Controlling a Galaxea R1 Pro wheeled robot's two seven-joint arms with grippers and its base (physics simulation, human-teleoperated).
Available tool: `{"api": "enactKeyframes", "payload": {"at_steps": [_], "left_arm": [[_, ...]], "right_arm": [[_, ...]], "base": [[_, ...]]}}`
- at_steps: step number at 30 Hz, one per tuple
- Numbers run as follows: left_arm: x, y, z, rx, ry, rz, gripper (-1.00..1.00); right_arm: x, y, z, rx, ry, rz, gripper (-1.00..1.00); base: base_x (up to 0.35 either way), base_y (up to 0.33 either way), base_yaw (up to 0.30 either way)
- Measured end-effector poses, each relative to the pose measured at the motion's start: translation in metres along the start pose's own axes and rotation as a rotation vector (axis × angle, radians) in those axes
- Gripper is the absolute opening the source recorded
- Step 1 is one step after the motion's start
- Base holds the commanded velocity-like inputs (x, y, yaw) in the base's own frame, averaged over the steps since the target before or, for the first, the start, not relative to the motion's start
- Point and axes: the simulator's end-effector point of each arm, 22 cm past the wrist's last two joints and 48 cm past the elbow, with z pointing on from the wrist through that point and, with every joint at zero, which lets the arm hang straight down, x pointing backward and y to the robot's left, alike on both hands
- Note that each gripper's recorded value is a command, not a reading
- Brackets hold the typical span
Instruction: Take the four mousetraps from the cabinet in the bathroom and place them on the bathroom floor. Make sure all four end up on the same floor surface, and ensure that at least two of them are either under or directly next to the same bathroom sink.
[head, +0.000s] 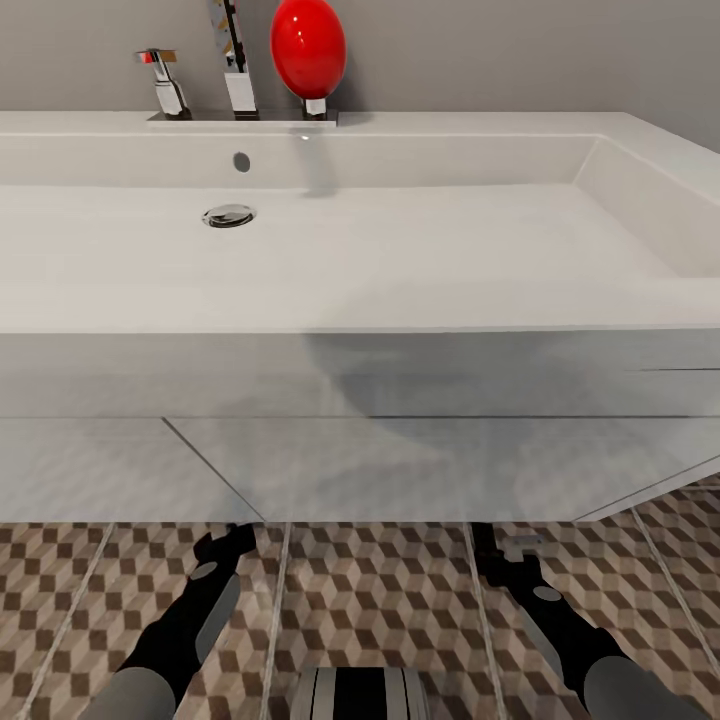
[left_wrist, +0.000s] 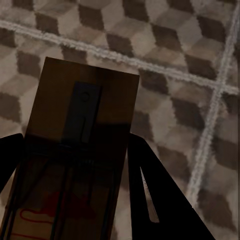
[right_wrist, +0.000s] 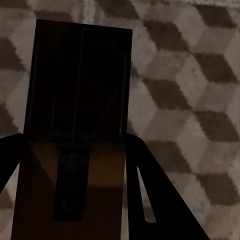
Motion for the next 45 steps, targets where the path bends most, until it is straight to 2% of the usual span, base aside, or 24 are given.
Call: {"api": "enactKeyframes", "payload": {"at_steps": [17, 36, 45], "left_arm": [[0.024, 0.004, 0.001, -0.007, 0.048, 0.014, -1.00], [0.028, 0.004, 0.001, -0.007, 0.056, 0.015, -1.00], [0.048, 0.008, 0.008, -0.019, 0.090, 0.025, -1.00]], "right_arm": [[0.000, 0.000, 0.000, 0.001, -0.001, 0.000, -1.00], [0.000, 0.000, 0.000, 0.001, -0.002, 0.000, -1.00], [0.021, 0.002, 0.008, -0.002, 0.035, -0.004, -1.00]], "base": [[0.000, 0.000, 0.000], [0.000, 0.000, 0.000], [0.000, 0.000, 0.000]]}}
